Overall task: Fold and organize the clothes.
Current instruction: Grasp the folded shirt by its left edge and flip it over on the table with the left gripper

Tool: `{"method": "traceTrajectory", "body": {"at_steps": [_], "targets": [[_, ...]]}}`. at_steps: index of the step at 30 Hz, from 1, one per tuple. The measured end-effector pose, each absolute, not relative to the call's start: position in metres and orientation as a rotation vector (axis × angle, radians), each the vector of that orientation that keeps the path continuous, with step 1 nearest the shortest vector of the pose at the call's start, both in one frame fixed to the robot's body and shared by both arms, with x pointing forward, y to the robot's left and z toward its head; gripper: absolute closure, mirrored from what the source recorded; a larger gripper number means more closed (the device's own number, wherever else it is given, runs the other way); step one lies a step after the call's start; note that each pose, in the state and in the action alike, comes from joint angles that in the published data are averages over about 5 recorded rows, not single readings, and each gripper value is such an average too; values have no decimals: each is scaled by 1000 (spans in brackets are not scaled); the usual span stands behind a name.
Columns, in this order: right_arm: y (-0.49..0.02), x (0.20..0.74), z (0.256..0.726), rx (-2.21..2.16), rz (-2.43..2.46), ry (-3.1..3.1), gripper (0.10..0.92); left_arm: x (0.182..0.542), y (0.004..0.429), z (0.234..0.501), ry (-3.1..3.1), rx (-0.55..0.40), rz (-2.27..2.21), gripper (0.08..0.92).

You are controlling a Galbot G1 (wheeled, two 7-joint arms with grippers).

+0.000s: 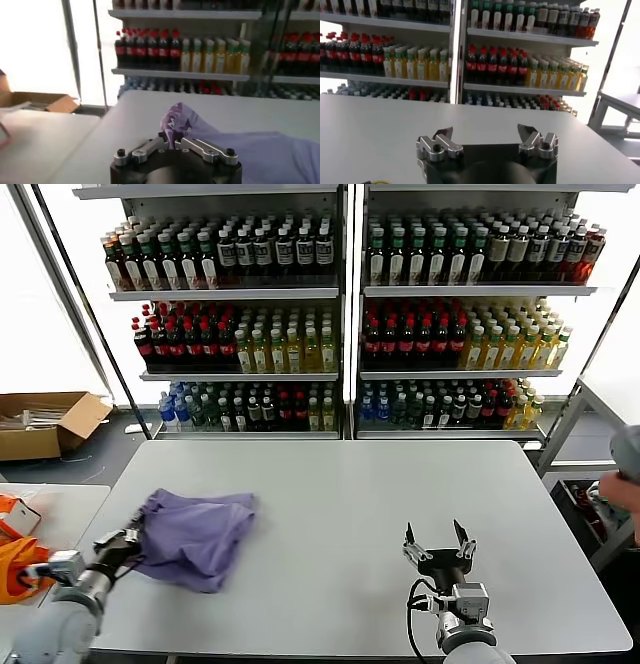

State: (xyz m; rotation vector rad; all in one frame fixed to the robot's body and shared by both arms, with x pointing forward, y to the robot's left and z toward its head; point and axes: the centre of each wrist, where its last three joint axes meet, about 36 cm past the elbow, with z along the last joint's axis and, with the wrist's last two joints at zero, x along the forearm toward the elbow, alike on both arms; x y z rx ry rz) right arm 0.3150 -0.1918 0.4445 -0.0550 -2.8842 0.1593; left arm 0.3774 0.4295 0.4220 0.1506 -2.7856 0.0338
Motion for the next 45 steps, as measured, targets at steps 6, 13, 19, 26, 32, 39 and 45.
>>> {"method": "traceTrajectory", "body": {"at_steps": [6, 13, 19, 26, 32, 39, 45], "targets": [[-189, 318, 443, -50, 154, -2884, 200, 380, 487, 467, -2842, 300, -76, 897], [-188, 319, 443, -61, 154, -2882, 200, 382, 504, 503, -2895, 341, -166, 897], [-190, 315, 443, -86, 155, -2882, 200, 382, 468, 502, -2914, 242, -226, 897], [-194, 305, 444, -126, 162, -2872, 200, 382, 355, 452, -2870, -94, -244, 897], [-196, 295, 441, -149, 163, -2860, 200, 380, 261, 406, -2784, -360, -182, 897], [-195, 292, 435, -148, 166, -2842, 200, 387, 206, 400, -2752, -502, -140, 897], [-192, 295, 430, -139, 177, -2823, 200, 394, 185, 412, -2776, -589, -55, 874]]}}
